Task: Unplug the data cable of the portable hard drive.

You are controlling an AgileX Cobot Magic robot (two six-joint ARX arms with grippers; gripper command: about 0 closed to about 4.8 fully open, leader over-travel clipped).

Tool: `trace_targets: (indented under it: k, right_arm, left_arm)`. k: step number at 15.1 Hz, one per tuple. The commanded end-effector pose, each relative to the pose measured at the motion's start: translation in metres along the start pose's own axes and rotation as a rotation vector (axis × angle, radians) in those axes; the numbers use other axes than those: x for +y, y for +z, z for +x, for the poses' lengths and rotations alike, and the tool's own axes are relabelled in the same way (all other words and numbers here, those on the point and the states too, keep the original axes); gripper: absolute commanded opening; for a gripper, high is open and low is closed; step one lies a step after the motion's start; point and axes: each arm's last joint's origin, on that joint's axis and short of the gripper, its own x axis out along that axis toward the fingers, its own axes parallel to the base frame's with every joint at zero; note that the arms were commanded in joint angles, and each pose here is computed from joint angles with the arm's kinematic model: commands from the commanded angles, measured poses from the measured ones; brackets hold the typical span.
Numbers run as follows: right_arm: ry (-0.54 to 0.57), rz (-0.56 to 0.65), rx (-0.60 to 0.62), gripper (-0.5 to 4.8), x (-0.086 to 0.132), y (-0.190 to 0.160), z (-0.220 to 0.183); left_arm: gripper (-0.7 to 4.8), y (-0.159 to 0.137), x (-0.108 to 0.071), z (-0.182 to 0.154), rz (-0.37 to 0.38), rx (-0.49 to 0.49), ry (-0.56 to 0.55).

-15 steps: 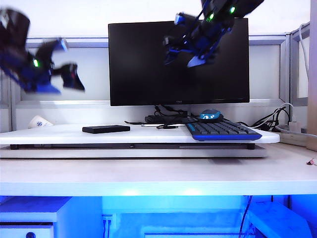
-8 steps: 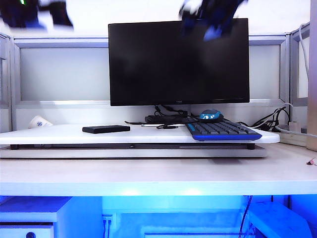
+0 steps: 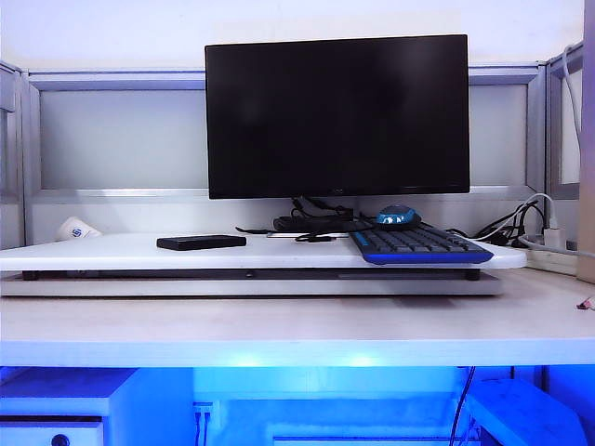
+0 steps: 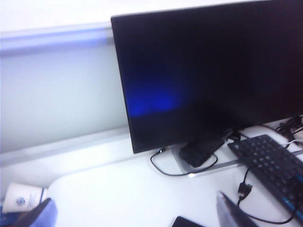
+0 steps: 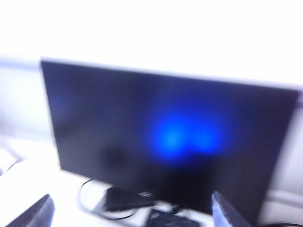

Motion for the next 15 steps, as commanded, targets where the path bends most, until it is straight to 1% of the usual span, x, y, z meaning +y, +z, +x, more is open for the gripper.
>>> trace_targets:
  k: [1,2,4,7,8,9,10,11,13,15]
  right_arm:
    - [-0.059,-0.004,-0.004,4.26,-0.015,0.025,-0.04]
    - [-0.073,-0.002,0.007,4.25,-0.018,0.028,-0.05]
    - [-0.098,0.026,0.047,3.89,-0.021,0.038,-0.079]
    - [-0.095,0.024,0.035,3.86,-0.013,0.052,-0.117]
    - [-0.095,0.025,0.027,3.86,-0.011,0.056,-0.128]
    - [-0.094,0.023,0.02,3.85,-0.007,0.061,-0.144]
    - [-0.093,0.022,0.013,3.85,-0.004,0.066,-0.158]
    - [-0.087,0.022,0.01,3.85,-0.001,0.07,-0.175]
    - [-0.075,0.026,0.039,3.71,0.007,0.072,-0.21]
    - [-0.074,0.027,0.043,3.65,0.012,0.068,-0.235]
  left_arm:
    - [4.52,0.022,-0.005,-0.023,-0.015,-0.054,-0.001]
    - [4.53,0.026,-0.007,-0.028,-0.014,-0.059,-0.001]
    - [4.52,0.035,-0.011,-0.045,-0.015,-0.056,-0.001]
    - [4.52,0.044,-0.018,-0.07,-0.025,-0.025,-0.003]
    - [4.41,0.047,-0.02,-0.078,-0.026,-0.022,-0.003]
    - [4.19,0.051,-0.023,-0.088,-0.025,-0.028,-0.003]
    - [4.04,0.057,-0.026,-0.1,-0.026,-0.044,-0.002]
    - [3.95,0.064,-0.03,-0.114,-0.042,-0.065,-0.001]
    - [3.95,0.075,-0.039,-0.147,-0.058,-0.099,-0.001]
    - [3.95,0.078,-0.046,-0.171,-0.056,-0.104,0.0]
